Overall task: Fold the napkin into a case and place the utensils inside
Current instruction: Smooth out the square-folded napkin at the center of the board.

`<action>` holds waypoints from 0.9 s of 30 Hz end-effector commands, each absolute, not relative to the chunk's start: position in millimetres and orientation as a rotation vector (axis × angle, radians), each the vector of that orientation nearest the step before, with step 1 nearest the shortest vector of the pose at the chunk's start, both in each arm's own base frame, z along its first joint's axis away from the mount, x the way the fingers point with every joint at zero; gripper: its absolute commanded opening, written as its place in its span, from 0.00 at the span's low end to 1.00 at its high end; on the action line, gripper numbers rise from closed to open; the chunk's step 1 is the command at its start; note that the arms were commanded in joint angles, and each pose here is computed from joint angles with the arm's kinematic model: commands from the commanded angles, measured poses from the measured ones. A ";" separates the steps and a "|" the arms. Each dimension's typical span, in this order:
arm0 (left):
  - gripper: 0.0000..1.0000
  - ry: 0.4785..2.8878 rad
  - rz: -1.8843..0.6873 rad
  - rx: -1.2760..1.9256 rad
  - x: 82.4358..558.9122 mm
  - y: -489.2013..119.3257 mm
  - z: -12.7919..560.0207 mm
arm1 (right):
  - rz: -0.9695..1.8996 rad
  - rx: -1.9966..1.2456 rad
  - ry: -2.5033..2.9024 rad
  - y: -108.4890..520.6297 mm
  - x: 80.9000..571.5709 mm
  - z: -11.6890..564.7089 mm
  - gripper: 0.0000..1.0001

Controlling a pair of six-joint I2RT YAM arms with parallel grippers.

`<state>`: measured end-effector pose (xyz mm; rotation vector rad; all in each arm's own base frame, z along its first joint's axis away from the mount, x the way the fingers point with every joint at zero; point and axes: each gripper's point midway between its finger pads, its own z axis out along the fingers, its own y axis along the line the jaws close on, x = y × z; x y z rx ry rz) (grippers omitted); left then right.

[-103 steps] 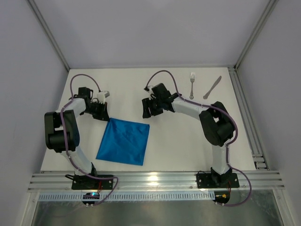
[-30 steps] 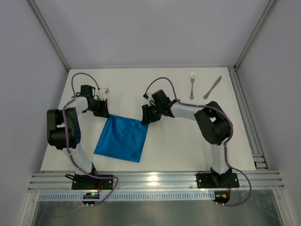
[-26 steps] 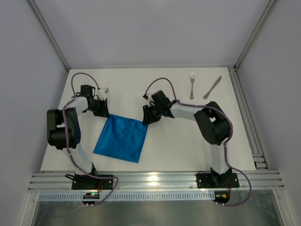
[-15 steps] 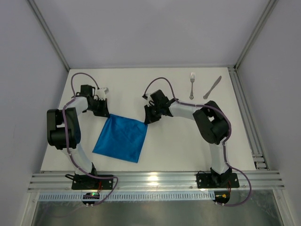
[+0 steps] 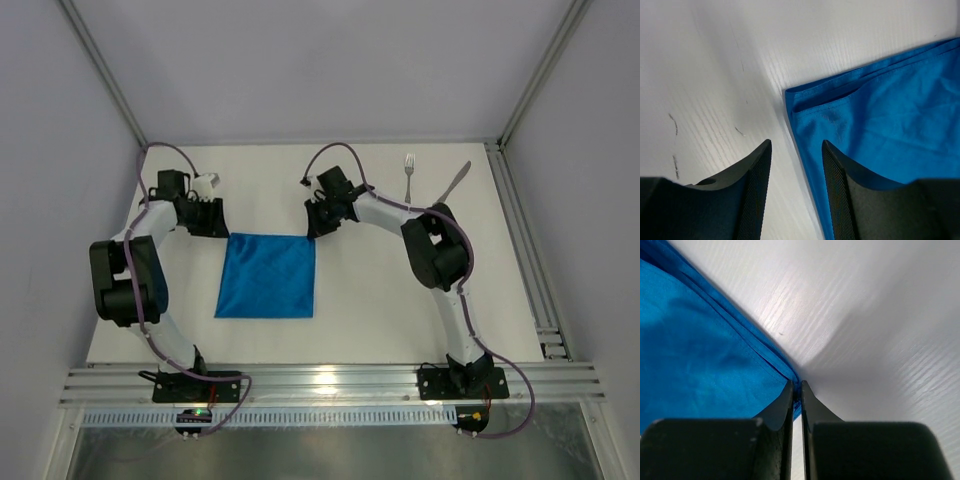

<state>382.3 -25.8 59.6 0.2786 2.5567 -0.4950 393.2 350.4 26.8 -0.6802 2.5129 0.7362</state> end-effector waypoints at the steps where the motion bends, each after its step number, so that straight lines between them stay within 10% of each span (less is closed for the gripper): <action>1: 0.47 2.481 -0.477 0.313 391.0 -26.1 91.5 | 0.712 -0.712 2.475 353.3 409.2 44.3 0.12; 5: 0.44 2.466 -0.508 0.344 379.8 -32.7 100.8 | 0.710 -0.693 2.441 353.0 411.7 70.5 0.51; 12: 0.18 2.543 -0.500 0.591 325.6 -57.0 93.3 | 0.547 -0.540 2.378 332.8 394.9 128.9 0.65; 19: 0.15 2.674 -0.484 0.686 278.6 -51.0 61.5 | 0.877 -0.643 2.314 399.5 267.5 128.4 0.07; 27: 0.15 2.701 -0.424 0.605 297.7 -44.6 39.3 | 1.074 -0.587 2.448 423.3 190.3 50.9 0.04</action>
